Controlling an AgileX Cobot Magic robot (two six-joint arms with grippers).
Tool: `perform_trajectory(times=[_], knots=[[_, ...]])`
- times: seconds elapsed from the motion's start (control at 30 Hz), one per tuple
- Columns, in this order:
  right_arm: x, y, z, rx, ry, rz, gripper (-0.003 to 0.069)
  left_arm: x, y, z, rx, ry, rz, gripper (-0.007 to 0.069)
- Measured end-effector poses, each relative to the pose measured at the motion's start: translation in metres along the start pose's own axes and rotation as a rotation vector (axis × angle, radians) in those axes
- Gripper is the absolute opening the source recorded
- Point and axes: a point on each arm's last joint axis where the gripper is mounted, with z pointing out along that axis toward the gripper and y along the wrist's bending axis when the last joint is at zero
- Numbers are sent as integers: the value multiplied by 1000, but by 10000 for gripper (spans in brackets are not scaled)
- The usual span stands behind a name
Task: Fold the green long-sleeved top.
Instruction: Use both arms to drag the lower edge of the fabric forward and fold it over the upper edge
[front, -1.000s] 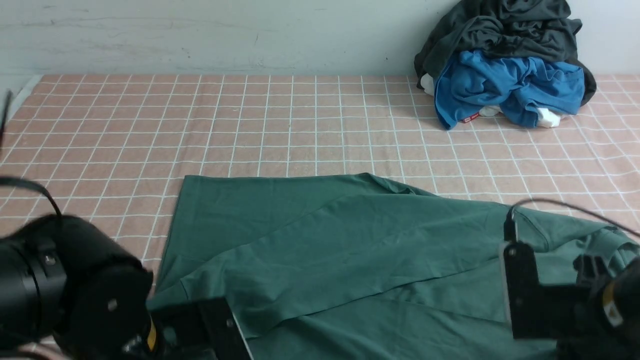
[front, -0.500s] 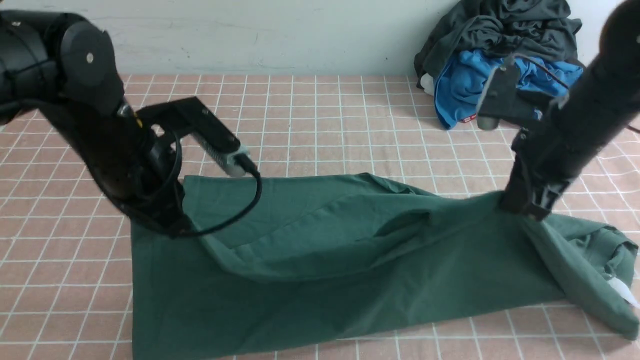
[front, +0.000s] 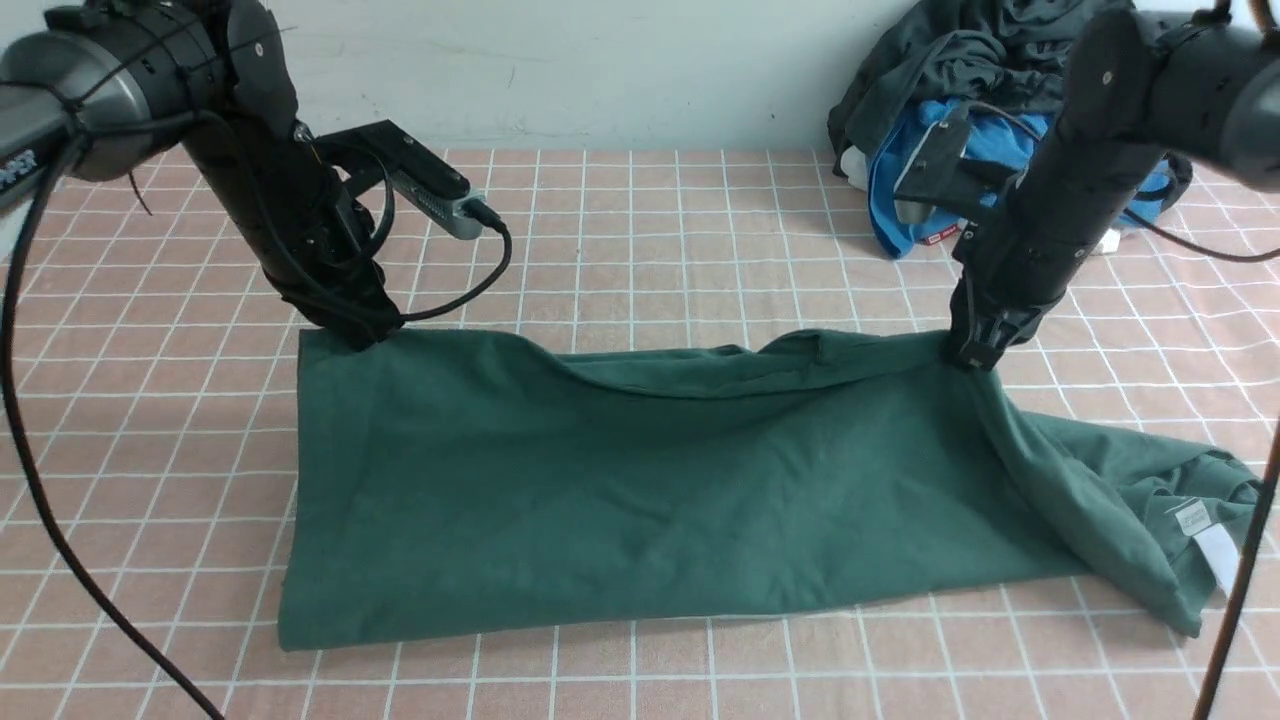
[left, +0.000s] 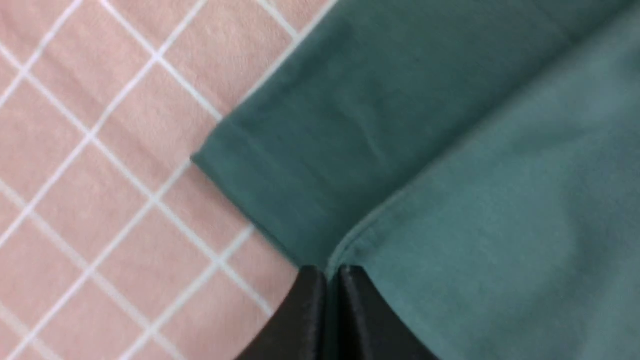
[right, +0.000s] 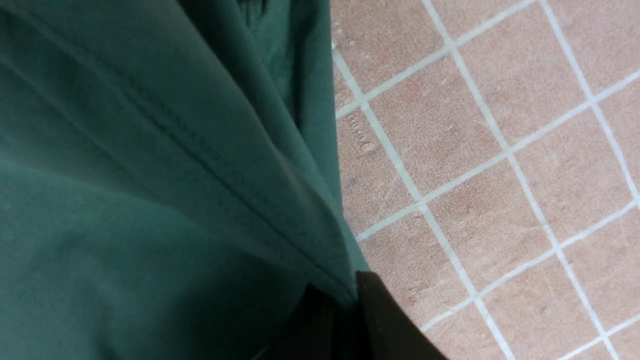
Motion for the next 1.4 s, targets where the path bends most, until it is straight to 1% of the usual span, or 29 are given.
perform_trajectory(times=[0.17, 0.23, 0.3, 0.4, 0.47, 0.53, 0.57, 0.63, 0.7, 0.77, 0.83, 0.87, 0.93, 1.0, 1.03, 1.1, 1.17, 1.23, 1.3, 1.4], knots=[[4, -4, 10, -16, 14, 60, 27, -3, 5, 30, 9, 8, -16, 20], [4, -4, 10, -16, 12, 68, 52, -4, 7, 35, 1, -1, -33, 32], [4, -6, 10, -8, 7, 80, 95, -6, 8, 35, -17, -24, -38, 54], [3, -10, 10, 33, -19, 139, 190, -9, 11, 33, -41, -54, -51, 130], [3, -18, 8, 98, -34, 222, 258, -9, 11, 30, -48, -56, -81, 209], [2, -26, 1, 164, -39, 305, 301, -8, 11, 25, -55, -52, -130, 279], [1, -30, -5, 202, -38, 349, 320, -8, 11, 20, -59, -46, -161, 306], [2, -36, -15, 251, -21, 423, 333, -7, 8, 7, -63, -43, -217, 329], [1, -38, -29, 272, -25, 462, 339, -6, 3, -9, -60, -29, -255, 335], [1, -35, -57, 280, -59, 520, 342, -10, -17, -38, -43, -13, -262, 298], [0, -28, -79, 266, -112, 542, 342, -15, -35, -50, -26, -13, -234, 236], [0, -21, -93, 249, -152, 554, 342, -17, -46, -53, -10, -13, -215, 193], [6, -6, -105, 205, -176, 571, 342, -18, -69, -49, 25, 13, -174, 98], [17, 12, -113, 171, -178, 580, 342, -13, -89, -42, 60, 50, -135, 36], [26, 23, -114, 151, -145, 586, 342, -8, -98, -37, 76, 70, -120, 19], [46, 46, -109, 115, -85, 597, 342, 3, -112, -24, 91, 97, -101, 3], [60, 59, -106, 100, -51, 610, 342, 9, -116, -19, 92, 100, -99, -1], [85, 84, -97, 91, 5, 650, 342, 22, -122, -5, 89, 102, -104, -3], [99, 96, -92, 121, 12, 672, 342, 30, -124, 6, 87, 108, -109, -3], [115, 104, -77, 161, 53, 704, 343, 40, -126, 18, 83, 108, -118, -3]])
